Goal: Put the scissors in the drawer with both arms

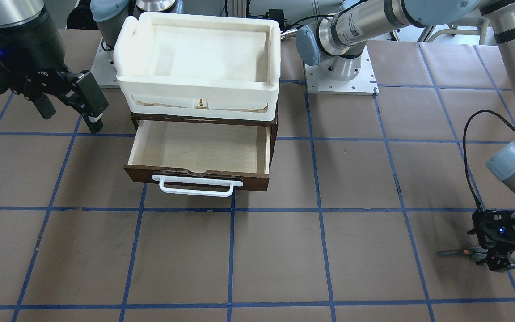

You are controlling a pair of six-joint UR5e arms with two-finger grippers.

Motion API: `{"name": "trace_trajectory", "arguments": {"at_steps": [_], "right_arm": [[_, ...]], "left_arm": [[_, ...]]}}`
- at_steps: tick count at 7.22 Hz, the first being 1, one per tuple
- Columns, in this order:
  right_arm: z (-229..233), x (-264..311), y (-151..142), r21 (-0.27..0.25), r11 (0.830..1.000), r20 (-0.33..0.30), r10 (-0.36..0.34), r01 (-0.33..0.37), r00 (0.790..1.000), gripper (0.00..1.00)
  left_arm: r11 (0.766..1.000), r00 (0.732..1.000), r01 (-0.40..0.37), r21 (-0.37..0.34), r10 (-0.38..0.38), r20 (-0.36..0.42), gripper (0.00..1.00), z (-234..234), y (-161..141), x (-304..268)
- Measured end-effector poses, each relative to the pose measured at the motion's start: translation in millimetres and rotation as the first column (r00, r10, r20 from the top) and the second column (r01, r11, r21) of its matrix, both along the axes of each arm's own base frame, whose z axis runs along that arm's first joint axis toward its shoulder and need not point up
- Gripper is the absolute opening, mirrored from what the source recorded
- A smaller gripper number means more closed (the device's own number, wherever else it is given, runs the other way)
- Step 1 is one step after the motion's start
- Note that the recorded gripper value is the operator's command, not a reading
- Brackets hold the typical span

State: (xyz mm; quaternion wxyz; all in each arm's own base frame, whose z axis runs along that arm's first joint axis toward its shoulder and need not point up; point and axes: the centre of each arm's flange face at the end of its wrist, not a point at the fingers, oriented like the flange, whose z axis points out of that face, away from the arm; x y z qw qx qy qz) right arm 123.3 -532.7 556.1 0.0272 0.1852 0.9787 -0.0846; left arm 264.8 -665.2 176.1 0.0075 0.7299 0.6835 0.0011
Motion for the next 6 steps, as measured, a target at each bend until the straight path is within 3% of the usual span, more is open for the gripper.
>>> {"name": "trace_trajectory", "arguments": {"at_steps": [1,5,6], "right_arm": [[-0.1,0.0,0.0,0.0,1.0,0.0,0.0,0.0,1.0,1.0],[-0.3,0.3,0.1,0.001,1.0,-0.002,0.001,-0.001,1.0,1.0],[-0.3,0.4,0.1,0.001,1.0,-0.001,0.002,-0.002,1.0,1.0]], "left_arm": [[1.0,1.0,-0.003,0.002,0.003,-0.001,0.73,-1.1,0.7,0.6],[1.0,1.0,-0.003,0.002,0.003,0.0,0.71,-2.5,1.2,2.0],[1.0,1.0,-0.006,0.0,0.006,0.001,0.64,-2.8,1.9,4.3]]}}
